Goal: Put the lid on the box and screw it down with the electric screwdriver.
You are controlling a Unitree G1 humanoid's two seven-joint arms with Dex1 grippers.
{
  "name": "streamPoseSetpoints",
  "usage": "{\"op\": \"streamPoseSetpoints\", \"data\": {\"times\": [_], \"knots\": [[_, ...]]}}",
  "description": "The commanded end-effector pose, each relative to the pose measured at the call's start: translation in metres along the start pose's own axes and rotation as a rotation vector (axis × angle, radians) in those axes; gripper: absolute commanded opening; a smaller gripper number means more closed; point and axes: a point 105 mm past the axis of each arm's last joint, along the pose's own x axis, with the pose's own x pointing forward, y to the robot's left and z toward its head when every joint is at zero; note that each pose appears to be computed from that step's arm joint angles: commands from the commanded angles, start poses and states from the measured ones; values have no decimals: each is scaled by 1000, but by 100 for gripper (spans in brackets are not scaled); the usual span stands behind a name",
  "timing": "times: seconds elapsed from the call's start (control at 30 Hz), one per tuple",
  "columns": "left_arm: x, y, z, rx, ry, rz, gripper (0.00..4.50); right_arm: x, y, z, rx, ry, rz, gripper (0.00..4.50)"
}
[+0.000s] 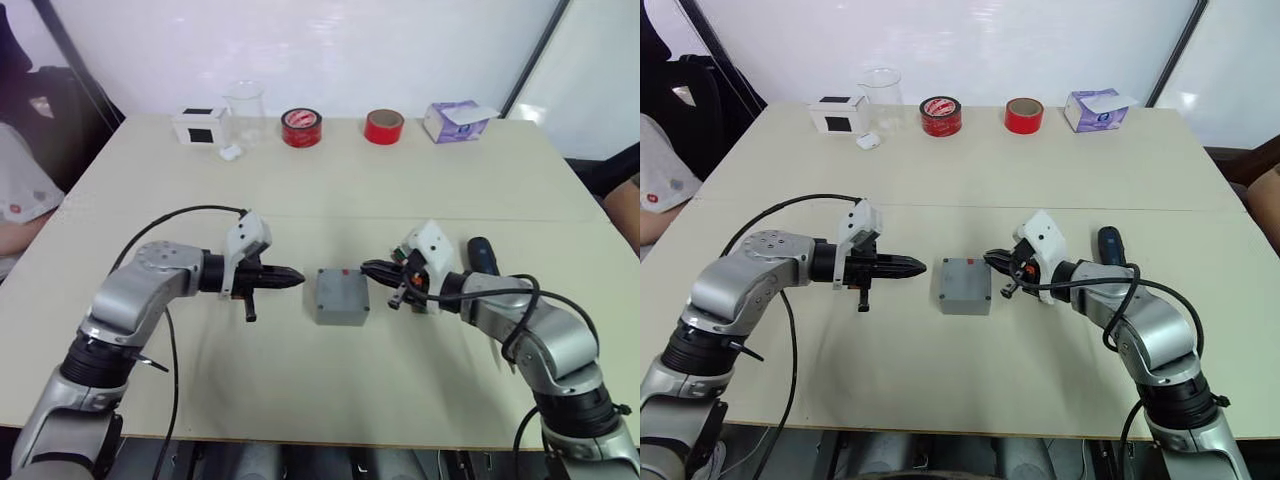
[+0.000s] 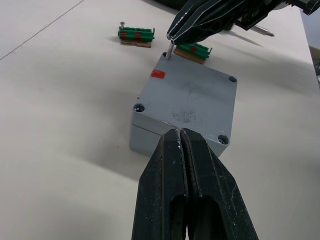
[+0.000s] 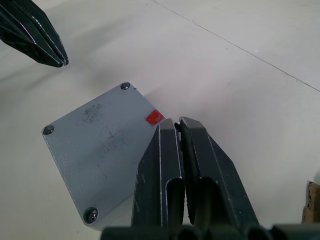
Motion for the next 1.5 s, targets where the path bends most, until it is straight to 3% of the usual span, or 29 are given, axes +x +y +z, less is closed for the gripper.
{"op": "streamPoseSetpoints", "data": {"times": [0.03,1.07,1.17,1.4,1.5], "knots": [[0,-2,8,31,-19,-7,0,-3,-4,3,-23,-12,-22,4],[5,-6,9,30,-35,-10,0,-3,-6,-1,-36,19,-9,4],[6,-5,9,29,-38,-11,0,-3,-7,-2,-44,25,-10,72],[9,-2,10,34,-54,-8,0,-5,-10,3,-46,15,-18,347],[10,-2,12,45,-61,-10,0,-8,-9,8,-31,2,-8,347]]}}
